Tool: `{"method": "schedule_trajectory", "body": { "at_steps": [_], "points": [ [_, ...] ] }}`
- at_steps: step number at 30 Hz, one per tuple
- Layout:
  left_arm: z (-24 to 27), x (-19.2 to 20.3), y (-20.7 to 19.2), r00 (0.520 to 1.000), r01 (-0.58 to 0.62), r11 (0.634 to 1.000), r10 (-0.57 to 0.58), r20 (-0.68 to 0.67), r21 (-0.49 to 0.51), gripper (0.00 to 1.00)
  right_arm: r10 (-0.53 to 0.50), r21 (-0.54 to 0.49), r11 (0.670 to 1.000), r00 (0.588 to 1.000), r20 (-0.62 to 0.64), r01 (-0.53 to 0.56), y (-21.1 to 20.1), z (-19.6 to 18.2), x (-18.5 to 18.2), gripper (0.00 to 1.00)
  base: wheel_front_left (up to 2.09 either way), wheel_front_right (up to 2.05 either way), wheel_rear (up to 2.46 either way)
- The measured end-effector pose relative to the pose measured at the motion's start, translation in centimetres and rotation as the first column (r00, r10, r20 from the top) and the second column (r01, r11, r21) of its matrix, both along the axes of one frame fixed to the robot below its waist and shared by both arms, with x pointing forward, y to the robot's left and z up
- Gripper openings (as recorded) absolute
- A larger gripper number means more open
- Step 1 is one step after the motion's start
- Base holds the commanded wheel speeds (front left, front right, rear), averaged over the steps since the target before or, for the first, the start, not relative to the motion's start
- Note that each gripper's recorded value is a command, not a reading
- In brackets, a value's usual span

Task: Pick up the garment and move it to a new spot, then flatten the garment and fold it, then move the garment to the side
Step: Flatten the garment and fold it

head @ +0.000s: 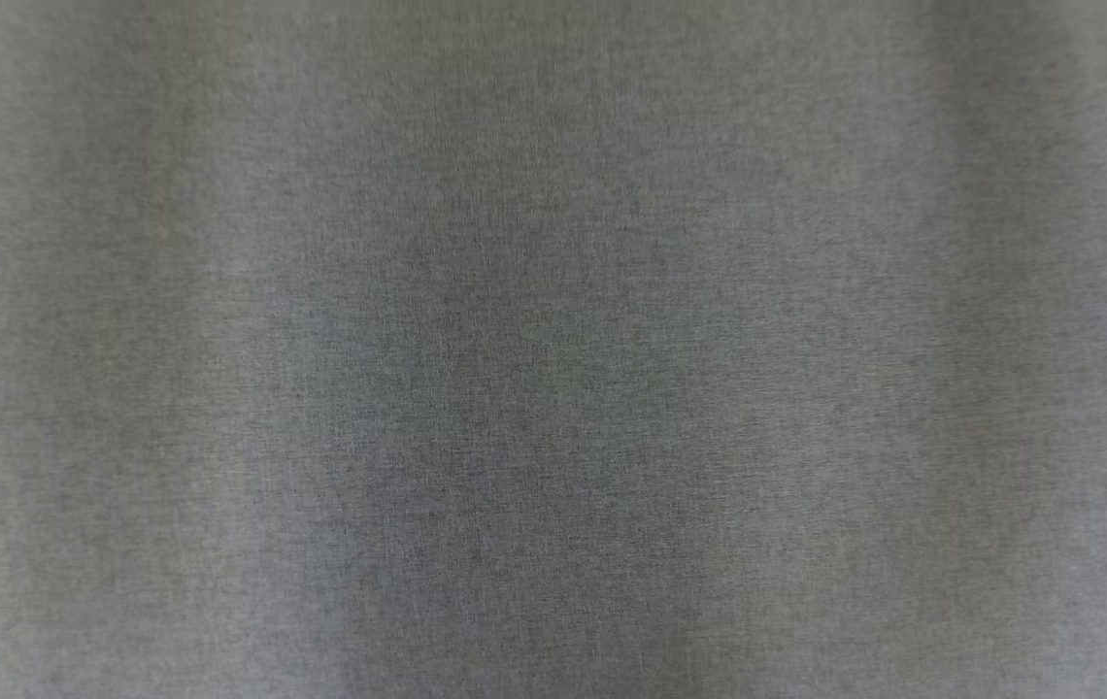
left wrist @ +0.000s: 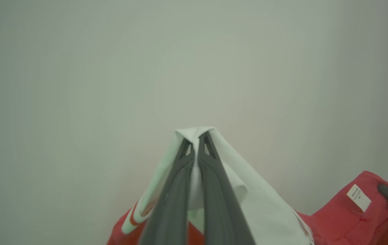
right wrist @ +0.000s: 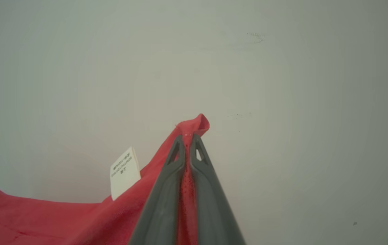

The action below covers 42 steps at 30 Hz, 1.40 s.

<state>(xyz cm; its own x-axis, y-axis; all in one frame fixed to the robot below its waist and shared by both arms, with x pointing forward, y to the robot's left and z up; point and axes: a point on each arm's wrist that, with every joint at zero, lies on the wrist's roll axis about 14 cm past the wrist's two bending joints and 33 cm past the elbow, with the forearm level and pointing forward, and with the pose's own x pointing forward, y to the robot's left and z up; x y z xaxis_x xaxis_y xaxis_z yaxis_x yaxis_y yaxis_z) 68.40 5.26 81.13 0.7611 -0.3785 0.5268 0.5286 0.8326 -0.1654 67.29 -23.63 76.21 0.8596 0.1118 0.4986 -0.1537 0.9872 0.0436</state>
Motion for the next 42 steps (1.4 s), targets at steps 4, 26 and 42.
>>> {"method": "schedule_trajectory", "body": {
  "at_steps": [4, 26, 42],
  "points": [
    [-3.5, 1.4, 0.0, 0.999, 0.011, 0.999, -0.013, -0.049, -0.036, 0.00, -0.001, -0.045, 0.999, 0.998, -0.059, -0.002, 0.2, -3.6, 1.1, 0.00, 0.00, 0.00, 0.00],
    [-30.2, -15.8, 3.9, 0.832, -0.103, 0.967, -0.044, -0.553, -0.232, 0.00, 0.139, 0.082, 0.990, 0.896, -0.421, -0.115, 1.5, -23.5, -17.0, 0.00, 0.00, 0.00, 0.00],
    [-39.1, -29.1, 7.5, 0.609, -0.336, 0.922, 0.060, -0.791, -0.189, 0.00, 0.088, 0.055, 0.996, 0.775, -0.626, -0.069, 3.2, -31.8, -28.5, 0.00, 0.00, 0.00, 0.00]
  ]
}}
